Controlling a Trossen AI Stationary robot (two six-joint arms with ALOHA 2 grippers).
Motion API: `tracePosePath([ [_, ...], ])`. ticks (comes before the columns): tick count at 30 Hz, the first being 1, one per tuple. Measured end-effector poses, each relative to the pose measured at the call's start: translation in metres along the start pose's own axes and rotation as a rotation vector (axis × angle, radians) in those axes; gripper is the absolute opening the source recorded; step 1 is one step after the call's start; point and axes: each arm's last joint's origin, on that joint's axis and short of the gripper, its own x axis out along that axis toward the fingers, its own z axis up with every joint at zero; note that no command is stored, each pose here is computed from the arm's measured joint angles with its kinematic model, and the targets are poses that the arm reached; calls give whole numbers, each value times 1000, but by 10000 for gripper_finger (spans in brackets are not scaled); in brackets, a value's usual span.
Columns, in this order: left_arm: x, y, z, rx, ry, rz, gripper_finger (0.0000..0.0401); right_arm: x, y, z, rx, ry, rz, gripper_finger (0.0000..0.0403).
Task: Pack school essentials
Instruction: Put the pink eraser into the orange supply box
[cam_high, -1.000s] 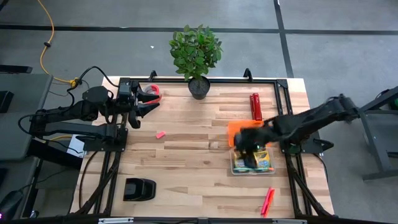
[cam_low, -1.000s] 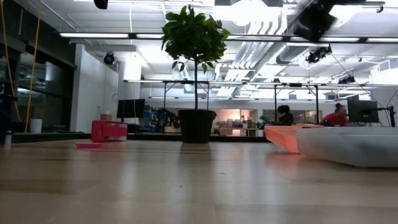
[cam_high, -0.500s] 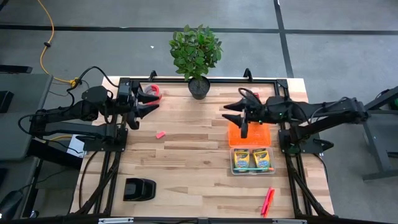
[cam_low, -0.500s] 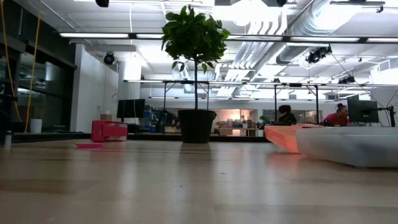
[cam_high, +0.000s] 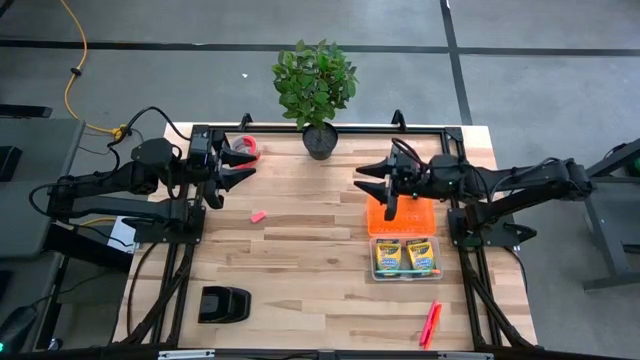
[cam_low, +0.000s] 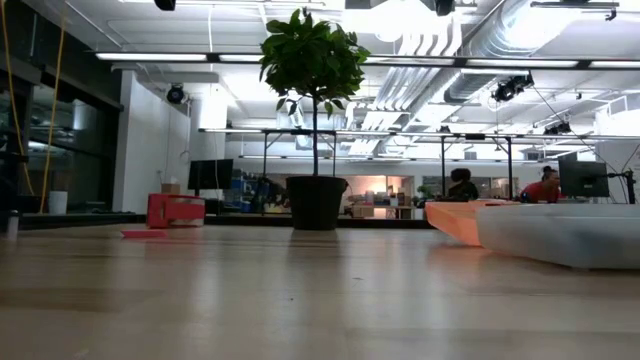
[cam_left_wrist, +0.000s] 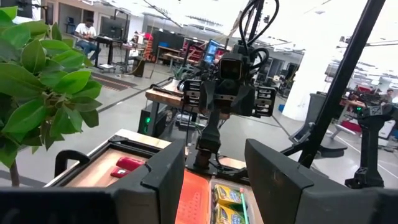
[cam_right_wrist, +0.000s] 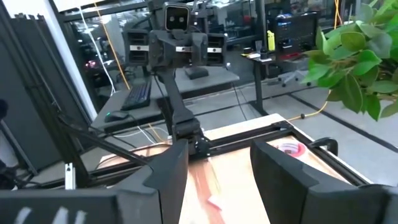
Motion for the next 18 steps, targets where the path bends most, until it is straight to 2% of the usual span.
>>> tracePosePath([
  [11, 0, 0, 0, -12, -1, 3, 158, 0, 0, -1, -3, 7, 5, 165],
  [15, 7, 2, -2, -156, -4, 49, 158, 0, 0, -1, 1, 10, 4, 165],
  [18, 21, 6, -18, -201, 130, 86, 158, 0, 0, -3, 15, 28, 1, 165],
])
